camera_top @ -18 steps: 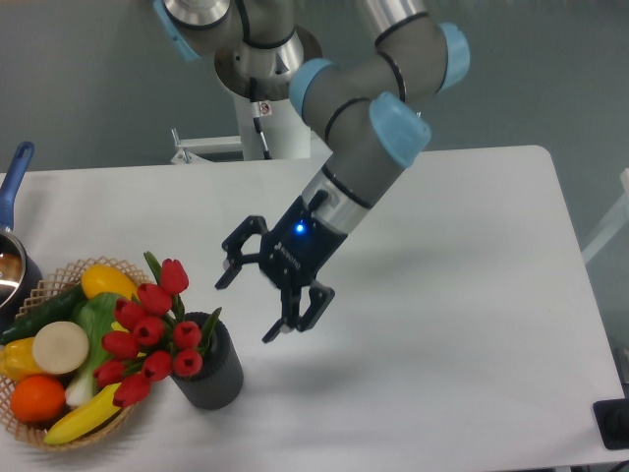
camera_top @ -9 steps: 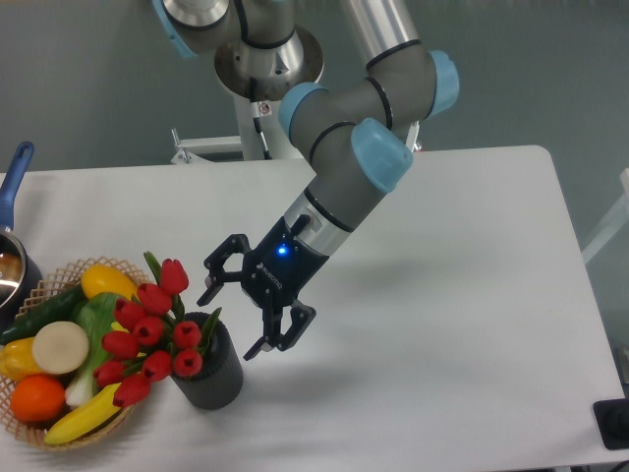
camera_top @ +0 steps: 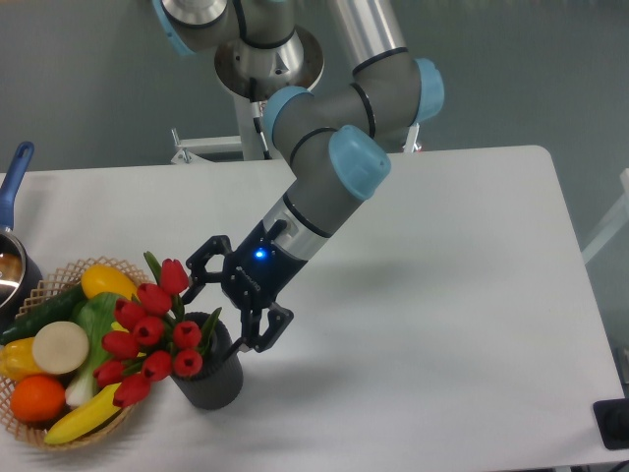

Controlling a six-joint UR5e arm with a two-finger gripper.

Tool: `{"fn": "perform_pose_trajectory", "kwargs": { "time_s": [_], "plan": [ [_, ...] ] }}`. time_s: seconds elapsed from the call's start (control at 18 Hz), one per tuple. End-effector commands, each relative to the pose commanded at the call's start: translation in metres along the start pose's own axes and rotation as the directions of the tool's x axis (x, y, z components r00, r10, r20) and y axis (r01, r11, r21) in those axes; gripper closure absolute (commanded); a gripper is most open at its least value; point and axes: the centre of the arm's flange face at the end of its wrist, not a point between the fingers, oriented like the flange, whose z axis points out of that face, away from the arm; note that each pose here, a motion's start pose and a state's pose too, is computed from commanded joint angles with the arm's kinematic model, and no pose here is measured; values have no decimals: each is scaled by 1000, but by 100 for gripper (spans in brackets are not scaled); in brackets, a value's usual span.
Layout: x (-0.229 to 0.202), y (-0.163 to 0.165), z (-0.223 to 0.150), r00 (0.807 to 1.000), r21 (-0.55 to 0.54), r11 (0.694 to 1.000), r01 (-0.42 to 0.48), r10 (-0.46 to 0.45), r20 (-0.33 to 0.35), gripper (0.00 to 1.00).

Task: Pick up the flowers from the vase
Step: 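Move the open gripper over to the red tulip stems above the black vase, then close the gripper around the tulip stems just above the vase rim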

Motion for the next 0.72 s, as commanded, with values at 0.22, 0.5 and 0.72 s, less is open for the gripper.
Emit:
{"fn": "perform_pose_trajectory", "kwargs": {
  "time_s": [0.22, 0.5, 0.72],
  "plan": [
    [6, -7, 14, 1000, -2, 1000, -12, 12, -24, 0],
    [4, -4, 17, 1000, 3, 1000, -19, 19, -20, 0],
    [7, -5, 18, 1000, 7, 1000, -17, 17, -24, 0]
  ]
}}
